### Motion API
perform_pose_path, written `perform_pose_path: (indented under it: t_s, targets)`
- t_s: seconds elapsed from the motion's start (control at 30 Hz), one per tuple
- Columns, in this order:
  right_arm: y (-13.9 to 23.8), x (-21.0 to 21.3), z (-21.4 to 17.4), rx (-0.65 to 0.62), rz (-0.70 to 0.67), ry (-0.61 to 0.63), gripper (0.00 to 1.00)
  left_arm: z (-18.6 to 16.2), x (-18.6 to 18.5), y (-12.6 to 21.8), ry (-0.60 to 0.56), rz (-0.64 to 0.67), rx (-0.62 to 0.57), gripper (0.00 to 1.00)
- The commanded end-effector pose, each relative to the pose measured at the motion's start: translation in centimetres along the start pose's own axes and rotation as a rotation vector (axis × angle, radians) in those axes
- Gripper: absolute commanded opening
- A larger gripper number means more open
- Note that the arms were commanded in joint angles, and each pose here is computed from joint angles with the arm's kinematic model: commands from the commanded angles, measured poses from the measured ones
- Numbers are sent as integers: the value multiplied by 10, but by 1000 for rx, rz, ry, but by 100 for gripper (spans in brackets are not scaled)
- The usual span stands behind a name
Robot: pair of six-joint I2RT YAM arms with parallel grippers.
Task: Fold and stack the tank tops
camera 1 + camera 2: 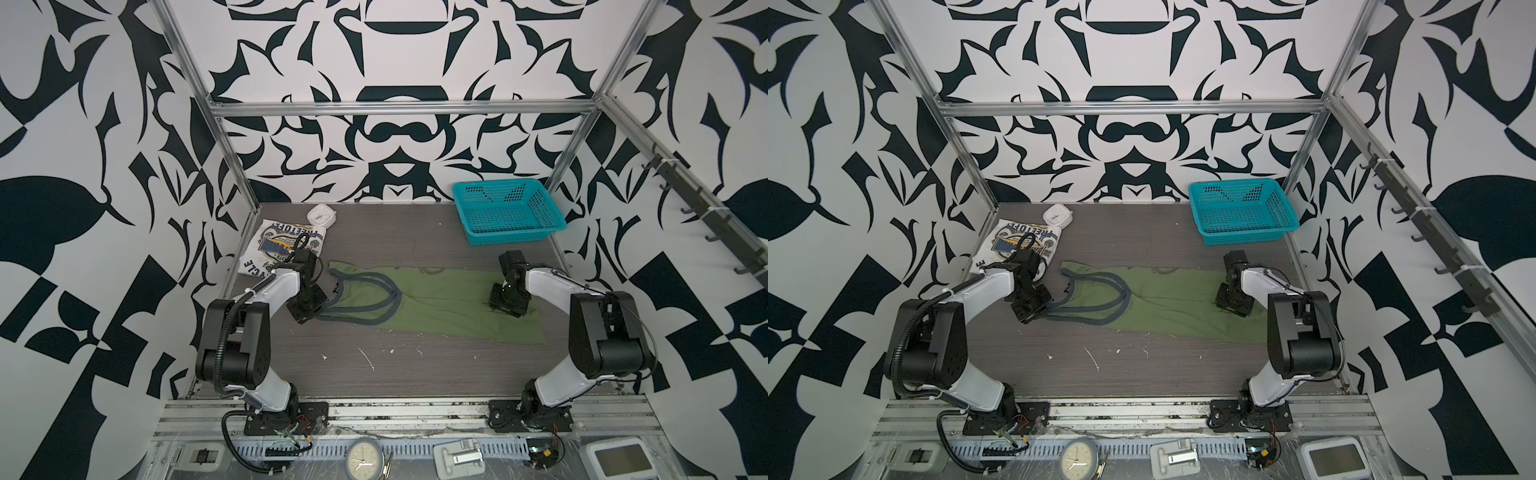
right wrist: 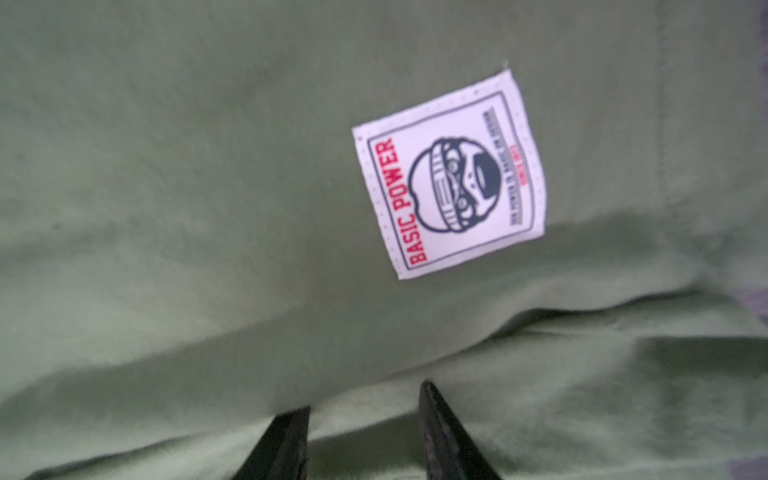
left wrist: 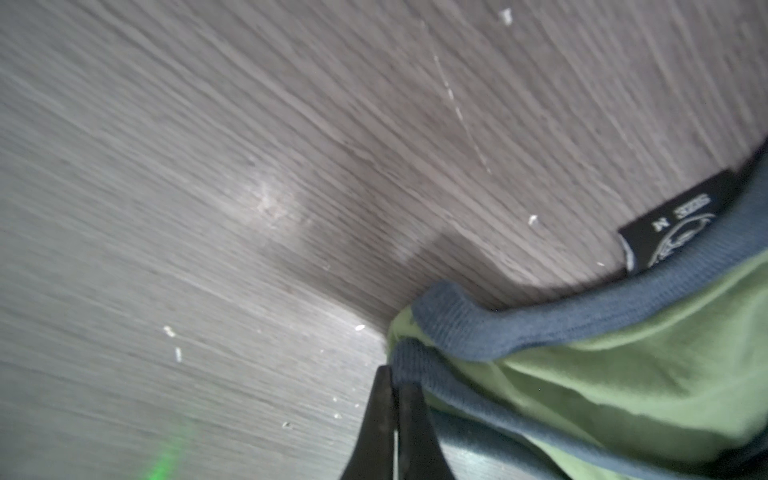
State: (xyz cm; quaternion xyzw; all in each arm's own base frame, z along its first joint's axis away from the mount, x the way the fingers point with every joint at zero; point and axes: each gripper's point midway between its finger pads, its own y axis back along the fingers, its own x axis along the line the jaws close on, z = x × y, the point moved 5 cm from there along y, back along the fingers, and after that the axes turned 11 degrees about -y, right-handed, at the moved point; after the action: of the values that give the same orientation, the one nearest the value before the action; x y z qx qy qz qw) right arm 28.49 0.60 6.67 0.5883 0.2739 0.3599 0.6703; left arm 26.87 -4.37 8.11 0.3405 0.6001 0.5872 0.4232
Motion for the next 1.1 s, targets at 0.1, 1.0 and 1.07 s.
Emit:
perform_pose_path:
  t_s: [0.1, 1.0, 1.07]
  targets:
    - [14, -2, 11, -63, -43, 16, 46, 9, 7, 9, -18, 71, -37, 3]
    - [80, 102, -35, -115, 314, 373, 44, 6, -1, 16, -35, -31, -57, 55]
    - [82, 100, -35, -122, 313, 371, 44, 11, -3, 6, -27, -33, -35, 51]
